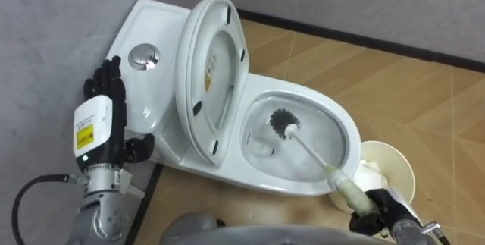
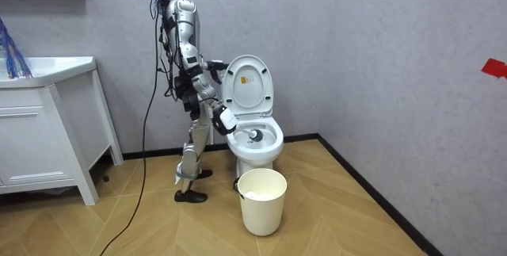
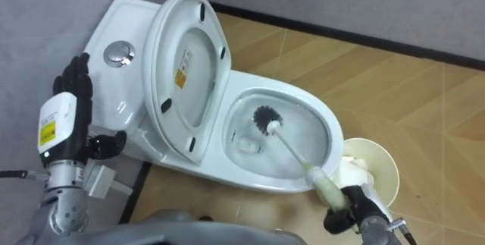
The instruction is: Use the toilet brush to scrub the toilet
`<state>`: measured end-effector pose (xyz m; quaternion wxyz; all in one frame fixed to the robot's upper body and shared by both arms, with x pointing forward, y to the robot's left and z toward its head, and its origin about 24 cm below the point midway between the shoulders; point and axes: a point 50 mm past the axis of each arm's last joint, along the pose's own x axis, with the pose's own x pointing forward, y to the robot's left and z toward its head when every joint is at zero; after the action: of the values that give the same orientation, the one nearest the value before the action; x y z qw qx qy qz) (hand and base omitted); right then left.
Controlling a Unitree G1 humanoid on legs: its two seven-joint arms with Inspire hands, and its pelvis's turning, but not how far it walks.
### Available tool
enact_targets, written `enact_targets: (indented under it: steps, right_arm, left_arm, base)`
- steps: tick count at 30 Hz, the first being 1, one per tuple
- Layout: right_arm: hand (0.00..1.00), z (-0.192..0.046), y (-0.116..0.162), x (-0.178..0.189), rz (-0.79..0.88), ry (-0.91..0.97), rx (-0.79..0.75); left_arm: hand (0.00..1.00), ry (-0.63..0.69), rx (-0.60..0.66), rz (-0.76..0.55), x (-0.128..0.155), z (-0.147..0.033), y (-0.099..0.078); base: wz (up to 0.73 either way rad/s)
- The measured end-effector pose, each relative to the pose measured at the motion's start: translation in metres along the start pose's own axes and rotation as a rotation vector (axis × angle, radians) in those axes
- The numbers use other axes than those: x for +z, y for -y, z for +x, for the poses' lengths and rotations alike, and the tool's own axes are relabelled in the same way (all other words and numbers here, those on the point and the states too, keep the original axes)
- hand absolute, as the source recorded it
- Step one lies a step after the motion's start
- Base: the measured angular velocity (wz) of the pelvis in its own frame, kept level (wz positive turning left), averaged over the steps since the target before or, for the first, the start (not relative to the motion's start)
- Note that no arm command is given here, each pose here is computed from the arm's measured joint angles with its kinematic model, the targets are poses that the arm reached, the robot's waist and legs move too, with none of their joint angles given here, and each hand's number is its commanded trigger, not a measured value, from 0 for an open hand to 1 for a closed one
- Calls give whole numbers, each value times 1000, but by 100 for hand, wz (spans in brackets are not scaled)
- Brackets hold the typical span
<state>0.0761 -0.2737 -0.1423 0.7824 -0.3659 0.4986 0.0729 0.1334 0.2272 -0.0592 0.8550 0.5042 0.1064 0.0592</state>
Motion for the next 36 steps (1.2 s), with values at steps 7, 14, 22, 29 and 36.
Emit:
enact_targets:
  steps: [7,14,22,29,36]
  right_arm:
    - [100,2,20,2,-182,11,-13]
    - [100,5,29,6,-235,6,-25]
    - [100,15,84,28,-441,16,-138]
    - [100,15,157,79,-618,84,-376]
    - [100,4,193,124,-795,171,-540]
  left_arm:
    - [0,-12,-82,75,-11,-1,6]
    - [0,27,-102,132,-5,16,5]
    - [0,115,-74,176,7,48,-5]
    - [0,265,23,223,36,90,-29]
    - [0,394,118,255,67,115,-48]
  base:
    - [-11]
    - [7]
    - [-5]
    - [5]
    - [6]
